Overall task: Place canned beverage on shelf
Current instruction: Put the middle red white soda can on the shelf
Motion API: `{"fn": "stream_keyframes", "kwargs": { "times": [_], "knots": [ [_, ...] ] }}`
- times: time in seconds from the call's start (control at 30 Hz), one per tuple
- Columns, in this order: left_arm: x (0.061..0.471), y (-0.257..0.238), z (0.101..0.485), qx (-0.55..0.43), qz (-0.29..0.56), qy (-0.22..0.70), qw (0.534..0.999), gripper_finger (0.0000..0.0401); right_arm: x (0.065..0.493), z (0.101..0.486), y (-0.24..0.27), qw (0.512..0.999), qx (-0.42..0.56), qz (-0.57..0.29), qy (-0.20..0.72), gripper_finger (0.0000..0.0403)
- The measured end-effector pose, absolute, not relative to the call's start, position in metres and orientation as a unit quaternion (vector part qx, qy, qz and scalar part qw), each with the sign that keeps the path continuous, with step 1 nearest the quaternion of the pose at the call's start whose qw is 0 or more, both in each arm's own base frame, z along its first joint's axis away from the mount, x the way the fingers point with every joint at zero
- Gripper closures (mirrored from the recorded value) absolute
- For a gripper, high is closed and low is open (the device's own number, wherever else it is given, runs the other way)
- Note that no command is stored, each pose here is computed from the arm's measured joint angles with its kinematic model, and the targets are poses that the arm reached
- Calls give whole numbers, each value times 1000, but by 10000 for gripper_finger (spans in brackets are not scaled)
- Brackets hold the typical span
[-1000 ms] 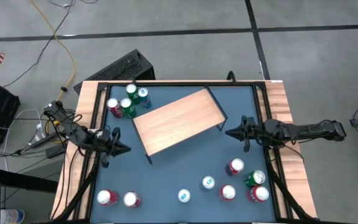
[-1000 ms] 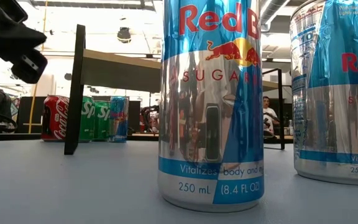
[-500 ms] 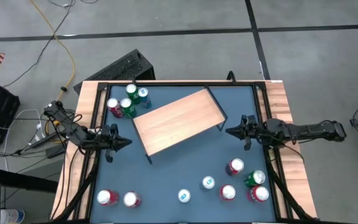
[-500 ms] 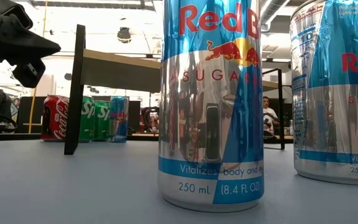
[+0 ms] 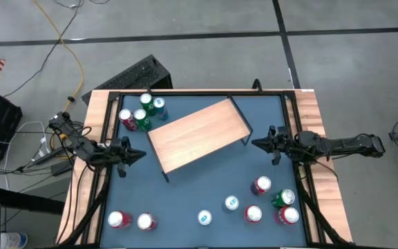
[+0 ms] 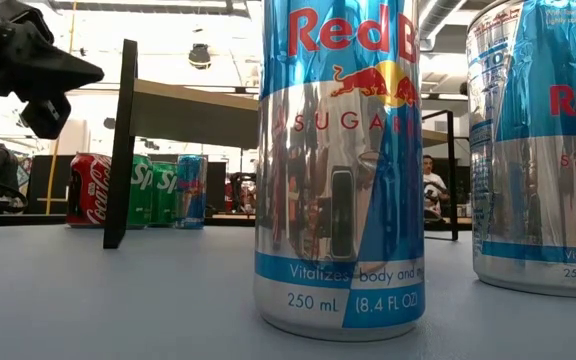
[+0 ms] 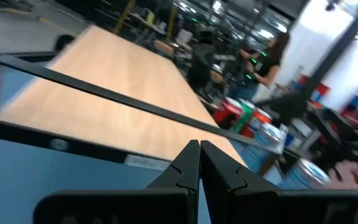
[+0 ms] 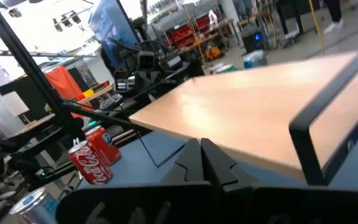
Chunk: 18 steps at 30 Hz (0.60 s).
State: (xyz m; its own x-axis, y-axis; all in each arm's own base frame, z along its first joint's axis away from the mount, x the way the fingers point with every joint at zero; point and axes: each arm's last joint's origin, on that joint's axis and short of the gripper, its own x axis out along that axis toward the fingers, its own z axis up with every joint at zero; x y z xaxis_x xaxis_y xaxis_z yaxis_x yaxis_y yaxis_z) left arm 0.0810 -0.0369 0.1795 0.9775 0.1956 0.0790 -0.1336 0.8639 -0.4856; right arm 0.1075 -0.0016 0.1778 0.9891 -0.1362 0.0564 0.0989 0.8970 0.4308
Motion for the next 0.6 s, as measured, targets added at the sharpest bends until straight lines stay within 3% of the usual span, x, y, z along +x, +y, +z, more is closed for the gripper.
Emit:
{"fn": "stream_keyframes", "kwargs": {
  "times": [0.6],
  "knots": [
    [81, -36, 180, -248, 106, -68, 961, 401, 107, 184, -4, 980, 160, -93, -75, 403]
  ]
}}
